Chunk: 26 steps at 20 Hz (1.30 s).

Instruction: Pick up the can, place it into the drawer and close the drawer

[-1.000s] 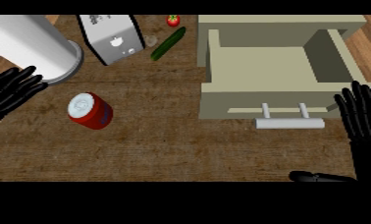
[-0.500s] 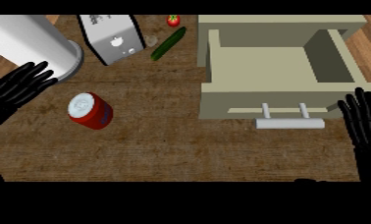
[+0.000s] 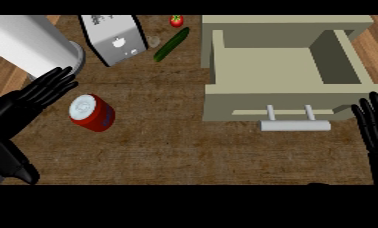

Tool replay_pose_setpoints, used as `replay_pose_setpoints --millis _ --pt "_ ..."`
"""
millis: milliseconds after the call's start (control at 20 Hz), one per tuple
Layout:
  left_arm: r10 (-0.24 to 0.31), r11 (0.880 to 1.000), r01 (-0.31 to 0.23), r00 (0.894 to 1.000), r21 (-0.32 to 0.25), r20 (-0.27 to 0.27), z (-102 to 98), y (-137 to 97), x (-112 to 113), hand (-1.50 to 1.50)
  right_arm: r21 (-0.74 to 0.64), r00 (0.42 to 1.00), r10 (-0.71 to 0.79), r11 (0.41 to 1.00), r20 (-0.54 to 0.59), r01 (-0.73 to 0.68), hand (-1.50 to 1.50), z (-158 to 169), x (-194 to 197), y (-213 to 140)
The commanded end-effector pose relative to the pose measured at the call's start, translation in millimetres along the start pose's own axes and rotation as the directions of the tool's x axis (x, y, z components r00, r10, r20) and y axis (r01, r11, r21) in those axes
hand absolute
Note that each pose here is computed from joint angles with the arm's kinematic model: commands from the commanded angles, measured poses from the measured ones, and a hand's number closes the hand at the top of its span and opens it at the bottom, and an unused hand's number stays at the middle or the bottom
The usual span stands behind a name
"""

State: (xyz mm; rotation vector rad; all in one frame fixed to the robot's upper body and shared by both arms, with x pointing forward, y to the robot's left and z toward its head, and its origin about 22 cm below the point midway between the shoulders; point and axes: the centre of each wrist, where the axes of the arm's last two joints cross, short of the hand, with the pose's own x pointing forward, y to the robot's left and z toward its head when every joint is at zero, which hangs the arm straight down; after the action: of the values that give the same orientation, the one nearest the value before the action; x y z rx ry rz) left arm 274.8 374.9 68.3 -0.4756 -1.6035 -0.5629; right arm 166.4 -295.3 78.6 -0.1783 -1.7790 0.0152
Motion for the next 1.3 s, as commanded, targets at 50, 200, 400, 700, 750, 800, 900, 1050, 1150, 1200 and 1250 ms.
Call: replay_pose_setpoints --millis 50,200,400,700,750,800,900,1050,1150,1200,1250 --pt "0.008 1.0 -0.008 1.0 -0.001 -0.008 0.8 -11.9 -32.5 -1.5 -0.002 1.0 0.002 1.0 0.004 -0.002 -1.5 9.7 -1.2 -3.9" --pt "-0.003 1.0 0.004 1.0 0.02 -0.017 -1.1 -8.2 -38.4 -1.5 0.002 1.0 -0.018 1.0 -0.006 0.018 -1.5 12.6 -20.7 -1.8" --pt "-0.012 0.999 0.013 1.0 0.034 -0.024 -13.5 3.4 -45.6 -1.5 0.009 1.0 -0.009 1.0 0.016 0.008 -1.5 5.9 11.1 -4.7" --pt "-0.025 0.997 0.027 0.999 0.066 -0.04 14.8 32.4 -66.0 -1.5 0.002 1.0 -0.011 1.0 0.01 0.011 -1.5 7.6 -7.6 3.2" --pt "-0.03 0.996 0.034 0.999 0.088 -0.044 11.2 29.9 -70.9 -1.5 0.021 1.0 0.002 1.0 0.021 -0.003 -1.5 13.0 -13.3 -2.3" --pt "-0.028 0.997 0.033 0.997 0.064 -0.067 -2.0 17.2 -89.1 -1.5 0.015 0.999 -0.031 0.999 0.013 0.031 -1.5 -5.7 -6.2 0.4" --pt "-0.024 0.997 0.028 0.998 0.066 -0.065 11.1 29.4 -84.3 -1.5 0.024 1.0 -0.012 1.0 -0.005 0.012 -1.5 8.5 -7.0 2.3" --pt "-0.027 0.995 0.035 0.996 0.094 -0.08 22.6 31.4 -100.4 -1.5 0.009 1.0 -0.003 1.0 0.02 0.003 -1.5 10.9 -20.1 -5.0" --pt "-0.036 0.995 0.044 0.995 0.09 -0.091 0.5 35.8 -97.3 -1.5 0.008 1.0 -0.004 1.0 0.005 0.004 -1.5 1.0 -5.3 -6.5" --pt "-0.039 0.996 0.043 0.998 0.078 -0.058 17.4 29.4 -97.5 -1.5 0.006 1.0 -0.006 1.0 0.016 0.006 -1.5 -8.5 -6.1 -5.6" --pt "-0.028 0.997 0.033 0.997 0.072 -0.067 15.3 32.3 -98.9 -1.5 -0.004 1.0 -0.018 1.0 0.008 0.018 -1.5 7.1 4.3 11.9"
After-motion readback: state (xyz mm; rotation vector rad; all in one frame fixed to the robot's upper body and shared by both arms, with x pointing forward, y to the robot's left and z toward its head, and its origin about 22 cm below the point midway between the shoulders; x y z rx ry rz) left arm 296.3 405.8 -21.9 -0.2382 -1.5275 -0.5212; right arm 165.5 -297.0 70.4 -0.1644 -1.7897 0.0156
